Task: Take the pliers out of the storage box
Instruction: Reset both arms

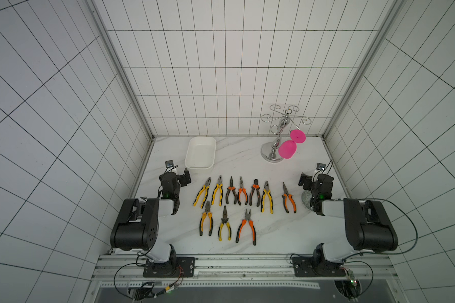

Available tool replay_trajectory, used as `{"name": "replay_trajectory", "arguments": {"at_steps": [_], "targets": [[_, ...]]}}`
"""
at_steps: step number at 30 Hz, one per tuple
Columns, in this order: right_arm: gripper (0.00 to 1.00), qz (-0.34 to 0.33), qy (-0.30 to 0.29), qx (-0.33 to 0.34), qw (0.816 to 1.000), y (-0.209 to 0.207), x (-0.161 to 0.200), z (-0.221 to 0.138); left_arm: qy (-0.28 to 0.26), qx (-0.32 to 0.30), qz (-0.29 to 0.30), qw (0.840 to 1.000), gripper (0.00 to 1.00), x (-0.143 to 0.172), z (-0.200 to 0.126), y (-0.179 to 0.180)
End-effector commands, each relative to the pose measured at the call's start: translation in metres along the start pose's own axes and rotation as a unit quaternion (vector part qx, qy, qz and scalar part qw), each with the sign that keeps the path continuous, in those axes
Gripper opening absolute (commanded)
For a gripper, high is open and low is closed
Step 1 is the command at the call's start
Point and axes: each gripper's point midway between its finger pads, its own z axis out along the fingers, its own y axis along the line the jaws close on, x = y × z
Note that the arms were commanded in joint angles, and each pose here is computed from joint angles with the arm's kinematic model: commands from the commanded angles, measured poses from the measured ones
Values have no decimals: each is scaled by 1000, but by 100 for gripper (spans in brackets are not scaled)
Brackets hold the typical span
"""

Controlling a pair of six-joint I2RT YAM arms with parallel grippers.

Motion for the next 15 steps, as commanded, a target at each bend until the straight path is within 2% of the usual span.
{"name": "replay_trajectory", "arguments": {"at_steps": [1,15], "targets": [[99,0,-17,-11,1000,1,-10,1,-18,-4,-6,1000,99,-9,1,2],[98,1,-6,-13,1000,1,-7,4,-16,-4,-6,1000,99,-9,1,2]]}}
